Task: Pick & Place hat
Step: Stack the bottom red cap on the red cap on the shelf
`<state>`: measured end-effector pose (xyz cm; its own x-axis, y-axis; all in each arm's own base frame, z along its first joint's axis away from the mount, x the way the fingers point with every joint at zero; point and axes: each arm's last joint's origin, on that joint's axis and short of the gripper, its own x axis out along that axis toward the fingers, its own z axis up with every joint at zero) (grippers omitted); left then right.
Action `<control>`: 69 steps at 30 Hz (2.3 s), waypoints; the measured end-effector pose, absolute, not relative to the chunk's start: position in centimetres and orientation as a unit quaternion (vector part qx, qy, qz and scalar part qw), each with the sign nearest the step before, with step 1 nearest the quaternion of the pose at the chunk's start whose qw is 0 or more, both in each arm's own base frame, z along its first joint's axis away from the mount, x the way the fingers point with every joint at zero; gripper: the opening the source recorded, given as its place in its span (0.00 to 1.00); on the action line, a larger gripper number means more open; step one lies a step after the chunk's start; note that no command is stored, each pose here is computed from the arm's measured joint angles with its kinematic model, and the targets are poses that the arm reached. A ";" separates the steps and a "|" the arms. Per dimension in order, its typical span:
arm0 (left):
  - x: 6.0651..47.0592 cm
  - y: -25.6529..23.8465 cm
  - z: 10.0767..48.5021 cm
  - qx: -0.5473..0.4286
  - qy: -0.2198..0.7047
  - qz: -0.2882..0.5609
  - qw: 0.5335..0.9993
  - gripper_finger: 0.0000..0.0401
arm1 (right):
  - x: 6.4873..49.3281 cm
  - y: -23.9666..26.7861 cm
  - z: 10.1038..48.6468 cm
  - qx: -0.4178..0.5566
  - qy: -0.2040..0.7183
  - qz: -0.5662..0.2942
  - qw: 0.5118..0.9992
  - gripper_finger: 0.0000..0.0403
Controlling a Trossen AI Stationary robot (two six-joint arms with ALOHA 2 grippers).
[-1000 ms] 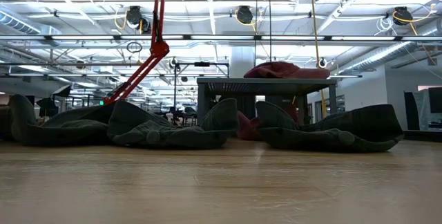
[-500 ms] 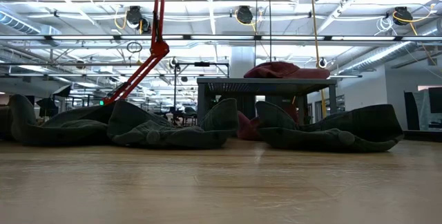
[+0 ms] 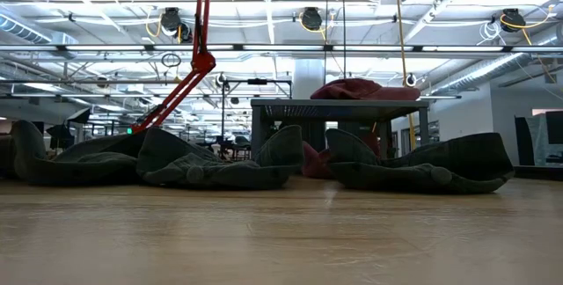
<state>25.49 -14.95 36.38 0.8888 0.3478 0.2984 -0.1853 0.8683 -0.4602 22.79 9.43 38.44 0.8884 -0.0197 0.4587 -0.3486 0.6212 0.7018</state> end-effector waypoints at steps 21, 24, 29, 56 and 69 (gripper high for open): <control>21.9 -11.7 39.1 -0.395 -0.171 0.119 0.895 0.57 | 16.5 7.4 38.8 0.322 -0.041 0.188 0.927 0.01; 22.3 -11.3 39.2 -0.412 -0.169 0.084 0.891 0.57 | 17.1 7.8 38.5 0.317 -0.027 0.200 0.927 0.01; 23.0 -10.6 38.8 -0.415 -0.149 0.059 0.896 0.57 | 18.4 8.6 37.8 0.315 -0.012 0.221 0.923 0.01; 26.0 -11.4 37.0 -0.407 -0.123 -0.026 0.905 0.57 | 20.0 8.2 37.7 0.340 -0.016 0.247 0.907 0.01; 26.4 -11.8 37.3 -0.406 -0.119 -0.041 0.905 0.47 | 20.1 8.0 37.7 0.344 -0.016 0.242 0.907 0.02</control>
